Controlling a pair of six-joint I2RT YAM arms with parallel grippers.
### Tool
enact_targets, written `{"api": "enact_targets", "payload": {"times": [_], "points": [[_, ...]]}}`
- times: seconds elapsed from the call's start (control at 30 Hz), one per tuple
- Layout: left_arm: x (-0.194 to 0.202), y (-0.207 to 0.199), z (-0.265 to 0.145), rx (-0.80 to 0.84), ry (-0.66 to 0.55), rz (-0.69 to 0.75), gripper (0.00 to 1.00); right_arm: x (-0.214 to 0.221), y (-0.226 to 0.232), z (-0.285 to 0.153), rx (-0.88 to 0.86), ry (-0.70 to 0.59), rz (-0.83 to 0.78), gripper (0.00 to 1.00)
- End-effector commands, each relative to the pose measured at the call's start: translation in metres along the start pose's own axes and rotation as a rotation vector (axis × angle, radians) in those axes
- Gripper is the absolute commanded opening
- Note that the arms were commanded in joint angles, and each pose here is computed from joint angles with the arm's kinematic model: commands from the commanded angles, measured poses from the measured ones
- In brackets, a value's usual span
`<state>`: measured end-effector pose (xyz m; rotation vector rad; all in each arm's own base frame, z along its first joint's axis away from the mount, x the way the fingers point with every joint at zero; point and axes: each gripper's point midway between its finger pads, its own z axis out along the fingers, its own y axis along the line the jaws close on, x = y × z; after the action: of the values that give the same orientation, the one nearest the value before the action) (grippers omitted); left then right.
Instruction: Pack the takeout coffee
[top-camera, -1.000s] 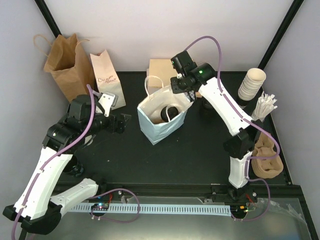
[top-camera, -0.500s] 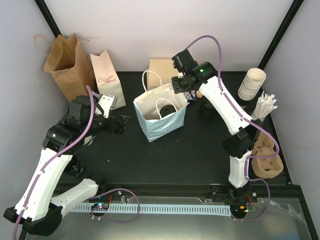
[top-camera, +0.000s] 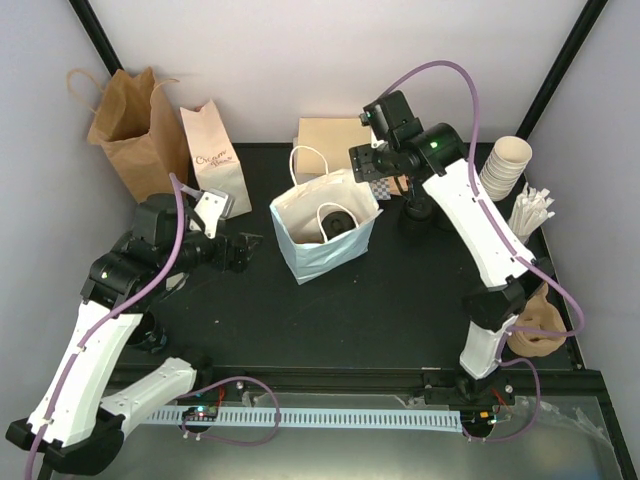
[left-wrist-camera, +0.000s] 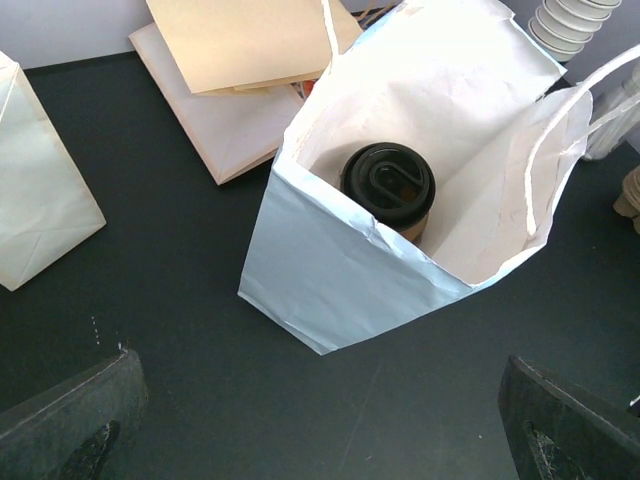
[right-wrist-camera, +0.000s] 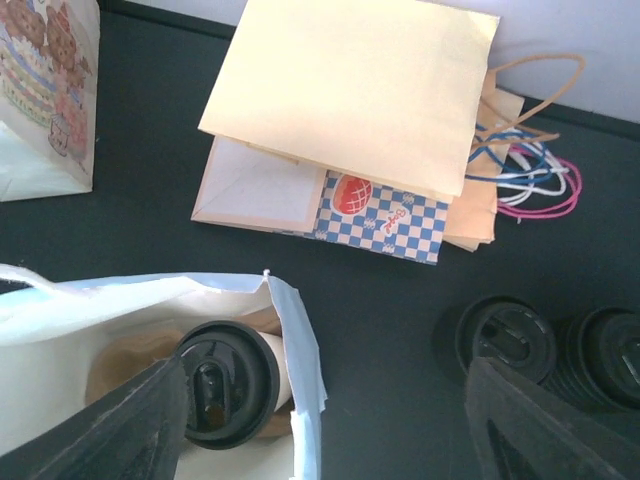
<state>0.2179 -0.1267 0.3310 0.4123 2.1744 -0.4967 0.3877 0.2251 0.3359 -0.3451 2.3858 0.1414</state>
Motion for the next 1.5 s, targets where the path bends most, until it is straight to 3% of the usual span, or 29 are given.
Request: {"api": "enact_targets", "payload": {"times": [0.0,0.3,0.63,0.97,1.47], "points": [[-0.004,-0.005,-0.006,0.026,-0.019,0.02,0.99,-0.01,-0.01,-0.028,0.018,-0.065,0.011,0.82],[-0.004,-0.006,-0.009,0.032,-0.033,0.021,0.99,-0.015,-0.02,-0.059,0.025,-0.149,0.048,1.0],[0.008,-0.015,-0.009,0.088,-0.031,0.018,0.99,-0.019,-0.049,-0.091,0.122,-0.289,0.127,1.0],[0.033,-0.016,-0.001,0.123,-0.043,0.003,0.99,0.031,-0.055,-0.095,0.075,-0.313,0.131,1.0],[0.048,0.0,0.019,0.068,-0.083,-0.001,0.99,0.1,-0.068,-0.092,0.086,-0.165,0.21,1.0]]}}
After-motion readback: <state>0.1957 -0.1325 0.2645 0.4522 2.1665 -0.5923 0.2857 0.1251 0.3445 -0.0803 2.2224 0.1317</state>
